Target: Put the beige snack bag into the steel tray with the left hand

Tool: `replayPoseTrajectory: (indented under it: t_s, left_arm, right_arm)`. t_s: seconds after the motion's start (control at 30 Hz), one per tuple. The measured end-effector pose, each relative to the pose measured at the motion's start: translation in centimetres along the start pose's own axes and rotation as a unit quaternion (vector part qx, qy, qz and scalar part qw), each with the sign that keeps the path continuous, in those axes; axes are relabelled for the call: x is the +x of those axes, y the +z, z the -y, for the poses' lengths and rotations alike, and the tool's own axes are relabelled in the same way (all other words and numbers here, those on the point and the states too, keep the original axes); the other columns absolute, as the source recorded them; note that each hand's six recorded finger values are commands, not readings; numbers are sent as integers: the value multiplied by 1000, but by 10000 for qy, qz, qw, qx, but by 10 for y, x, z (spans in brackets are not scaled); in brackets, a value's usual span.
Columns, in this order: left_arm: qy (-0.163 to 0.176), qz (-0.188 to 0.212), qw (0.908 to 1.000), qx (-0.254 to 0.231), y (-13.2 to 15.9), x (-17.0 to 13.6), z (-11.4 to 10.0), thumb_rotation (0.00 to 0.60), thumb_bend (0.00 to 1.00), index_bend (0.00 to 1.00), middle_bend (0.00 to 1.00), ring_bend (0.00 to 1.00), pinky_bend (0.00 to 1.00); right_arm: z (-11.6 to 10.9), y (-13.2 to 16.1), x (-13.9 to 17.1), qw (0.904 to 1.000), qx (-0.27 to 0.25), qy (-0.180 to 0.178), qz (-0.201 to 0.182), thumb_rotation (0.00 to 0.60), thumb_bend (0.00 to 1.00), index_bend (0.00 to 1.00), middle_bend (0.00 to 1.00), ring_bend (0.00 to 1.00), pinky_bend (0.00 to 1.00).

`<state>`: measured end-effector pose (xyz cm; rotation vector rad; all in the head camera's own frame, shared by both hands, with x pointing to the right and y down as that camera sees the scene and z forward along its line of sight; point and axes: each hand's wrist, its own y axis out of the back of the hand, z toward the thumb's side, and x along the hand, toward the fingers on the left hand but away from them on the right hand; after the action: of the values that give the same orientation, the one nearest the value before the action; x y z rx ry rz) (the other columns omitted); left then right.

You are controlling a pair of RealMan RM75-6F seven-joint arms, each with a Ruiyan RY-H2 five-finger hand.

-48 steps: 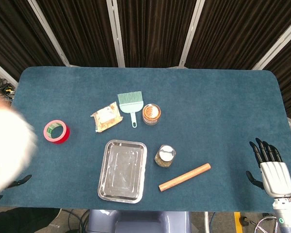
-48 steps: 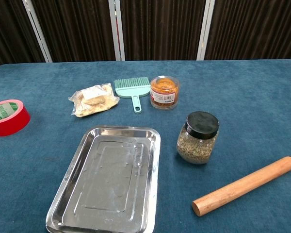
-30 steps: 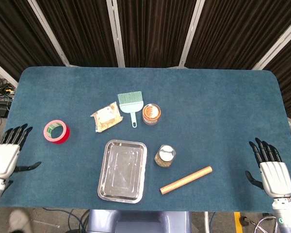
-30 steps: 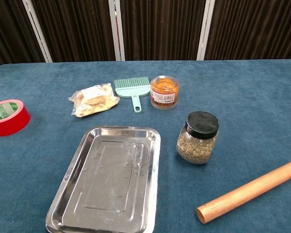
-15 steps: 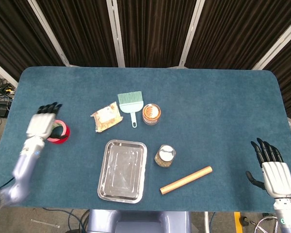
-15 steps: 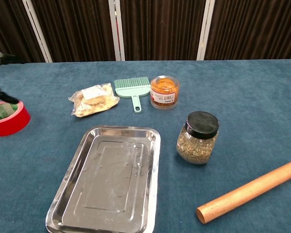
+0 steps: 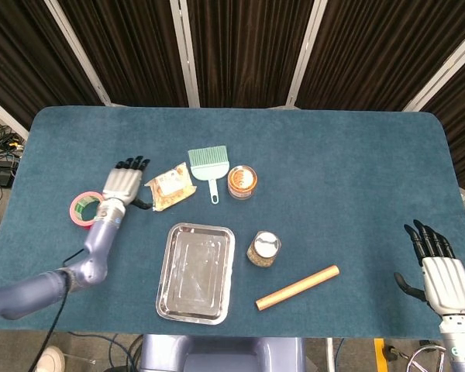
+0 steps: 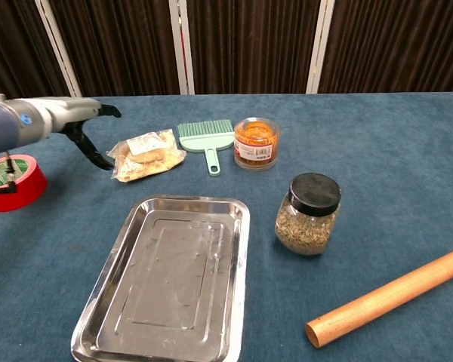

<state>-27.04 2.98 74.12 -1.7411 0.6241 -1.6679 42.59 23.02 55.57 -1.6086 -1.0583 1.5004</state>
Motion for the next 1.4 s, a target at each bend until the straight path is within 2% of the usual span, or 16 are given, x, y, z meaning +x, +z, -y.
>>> replayPoseTrajectory:
  t_s: [0.13, 0.23, 0.33, 0.43, 0.63, 0.77, 0.87, 1.03, 1.13, 1.23, 1.33, 1.4]
  left_arm:
    - [16, 85, 10000, 35, 17, 8, 6, 600, 261, 322, 301, 257, 377]
    - [157, 86, 9998, 106, 26, 12, 8, 600, 351, 545, 547, 484, 561]
    - [402, 46, 9990, 181, 31, 14, 6, 600, 386, 649, 655, 592, 646]
    - [608, 61, 9980, 153, 35, 14, 3, 600, 399, 677, 686, 623, 669]
    - [819, 191, 9965, -18, 35, 4, -6, 600, 400, 679, 688, 627, 673]
    - [983, 466, 9939, -190, 39, -14, -18, 600, 397, 679, 687, 627, 672]
    - [1115, 801, 9900, -326, 47, -35, -30, 600, 394, 677, 685, 627, 671]
    - [1265, 1554, 9783, -535, 68, -86, -49, 600, 379, 667, 676, 618, 664]
    - [1274, 1988, 9700, -572, 78, -121, -55, 600, 374, 661, 671, 613, 660]
    - [1202, 2302, 9645, -474, 81, -153, -51, 600, 364, 651, 662, 605, 654]
    - [1042, 2385, 9650, -322, 74, -173, -37, 600, 318, 557, 570, 534, 600]
    - [927, 2427, 9653, -265, 73, -181, -28, 600, 257, 380, 355, 365, 469]
  right_arm:
    - [-1, 0, 1, 10000, -36, 3, 1, 600, 302, 0, 0, 0, 97]
    - [-1, 0, 2, 10000, -54, 18, 16, 600, 302, 0, 0, 0, 97]
    - [-2, -1, 3, 10000, -49, -1, 30, 600, 303, 0, 0, 0, 97]
    - [-3, -2, 4, 10000, -68, -18, 54, 600, 303, 0, 0, 0, 97]
    - [-6, -4, 6, 9999, -29, -80, 67, 600, 303, 0, 0, 0, 97]
    - [-7, -5, 7, 9999, 38, -111, 68, 600, 303, 0, 0, 0, 97]
    - [-7, -5, 7, 9999, 67, -134, 69, 600, 303, 0, 0, 0, 97]
    - [-6, -5, 6, 9998, 149, -145, 73, 600, 302, 0, 0, 0, 97]
    - [-6, -5, 5, 9996, 219, -174, 75, 600, 302, 0, 0, 0, 97]
    - [-6, -5, 5, 9994, 249, -205, 81, 600, 303, 0, 0, 0, 97]
    - [-6, -5, 6, 9994, 257, -214, 82, 600, 302, 0, 0, 0, 97]
    - [-7, -4, 6, 9993, 274, -233, 72, 600, 302, 0, 0, 0, 97]
